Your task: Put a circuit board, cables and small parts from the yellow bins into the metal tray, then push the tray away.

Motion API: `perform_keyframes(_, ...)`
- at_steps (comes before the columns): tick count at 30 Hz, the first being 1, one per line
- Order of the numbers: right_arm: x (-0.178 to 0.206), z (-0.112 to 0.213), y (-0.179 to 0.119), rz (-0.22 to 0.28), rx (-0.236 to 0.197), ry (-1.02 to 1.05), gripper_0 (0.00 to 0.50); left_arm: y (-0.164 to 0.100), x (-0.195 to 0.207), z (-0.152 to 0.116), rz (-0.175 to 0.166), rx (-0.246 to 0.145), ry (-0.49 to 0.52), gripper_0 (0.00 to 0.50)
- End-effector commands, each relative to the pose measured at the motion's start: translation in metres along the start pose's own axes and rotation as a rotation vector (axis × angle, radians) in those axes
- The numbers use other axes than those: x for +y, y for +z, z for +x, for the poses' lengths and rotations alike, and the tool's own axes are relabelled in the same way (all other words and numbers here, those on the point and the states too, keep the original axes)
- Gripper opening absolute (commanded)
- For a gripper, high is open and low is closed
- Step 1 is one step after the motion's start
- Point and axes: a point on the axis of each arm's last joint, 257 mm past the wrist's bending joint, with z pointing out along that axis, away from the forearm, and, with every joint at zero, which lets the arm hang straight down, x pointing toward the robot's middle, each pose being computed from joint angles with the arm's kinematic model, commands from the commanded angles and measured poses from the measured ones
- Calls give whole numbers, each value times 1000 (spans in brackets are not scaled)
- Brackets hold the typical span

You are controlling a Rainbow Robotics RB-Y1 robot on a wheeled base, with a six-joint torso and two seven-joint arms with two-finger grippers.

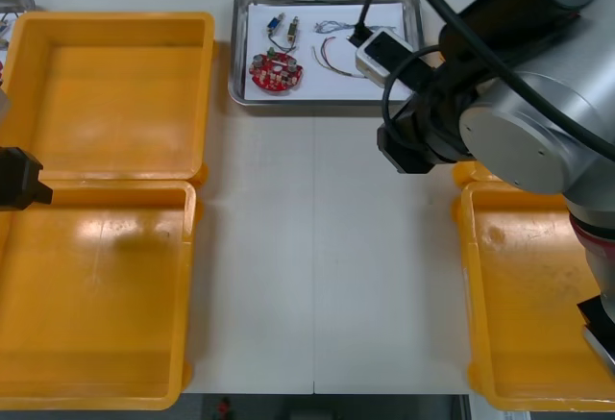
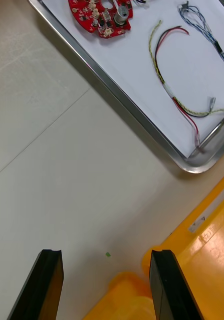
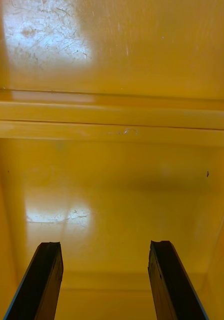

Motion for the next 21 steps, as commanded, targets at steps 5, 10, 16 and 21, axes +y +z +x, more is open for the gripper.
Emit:
perform_keyframes(5,-31,67,-23,19,23,286,500,-6,5,0,-6,-13,71,500)
perform_keyframes(10,-55,99,-35,35,47,418,500,-6,5,0,-6,-13,71,500)
perform_keyframes(16,-75,142,-46,29,86,568,500,-6,5,0,-6,-13,71,500)
perform_keyframes(21,-91,173,-58,43,108,648,500,-6,5,0,-6,-13,71,500)
